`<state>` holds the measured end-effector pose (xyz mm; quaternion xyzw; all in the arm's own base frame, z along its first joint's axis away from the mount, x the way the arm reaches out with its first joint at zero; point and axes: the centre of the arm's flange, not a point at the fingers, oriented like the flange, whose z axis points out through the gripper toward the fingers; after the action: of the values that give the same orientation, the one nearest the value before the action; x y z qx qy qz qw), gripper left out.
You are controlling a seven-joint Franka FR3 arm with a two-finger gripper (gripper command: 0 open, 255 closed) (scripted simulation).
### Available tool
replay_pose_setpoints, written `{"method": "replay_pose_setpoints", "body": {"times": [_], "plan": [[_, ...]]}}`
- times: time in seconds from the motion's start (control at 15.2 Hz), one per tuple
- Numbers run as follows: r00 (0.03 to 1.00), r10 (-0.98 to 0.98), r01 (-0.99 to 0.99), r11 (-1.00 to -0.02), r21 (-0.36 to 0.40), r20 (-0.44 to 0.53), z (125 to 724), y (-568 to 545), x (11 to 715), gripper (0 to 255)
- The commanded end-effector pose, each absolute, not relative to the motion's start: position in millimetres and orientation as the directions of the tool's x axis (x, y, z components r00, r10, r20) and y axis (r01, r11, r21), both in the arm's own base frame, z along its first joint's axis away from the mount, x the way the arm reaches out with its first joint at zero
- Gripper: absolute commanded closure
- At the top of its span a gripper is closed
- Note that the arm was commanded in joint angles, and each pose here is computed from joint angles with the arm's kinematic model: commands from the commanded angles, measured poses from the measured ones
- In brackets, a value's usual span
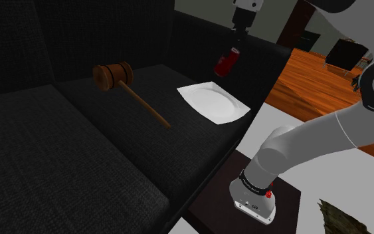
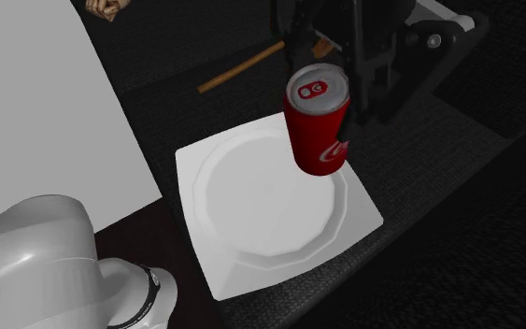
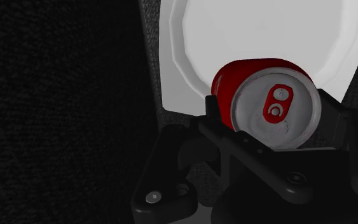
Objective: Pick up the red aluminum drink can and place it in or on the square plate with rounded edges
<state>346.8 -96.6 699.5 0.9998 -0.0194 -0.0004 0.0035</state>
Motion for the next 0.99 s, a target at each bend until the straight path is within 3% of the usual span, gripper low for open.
{"method": "replay_pose_setpoints", "body": {"times": [0.0,0.92], "plan": [[0.999,-0.038,-0.038,-0.999,0.007,-0.001,695,-97,341,255],[0.999,-0.038,-0.038,-0.999,0.007,-0.001,621,-97,341,255]]}}
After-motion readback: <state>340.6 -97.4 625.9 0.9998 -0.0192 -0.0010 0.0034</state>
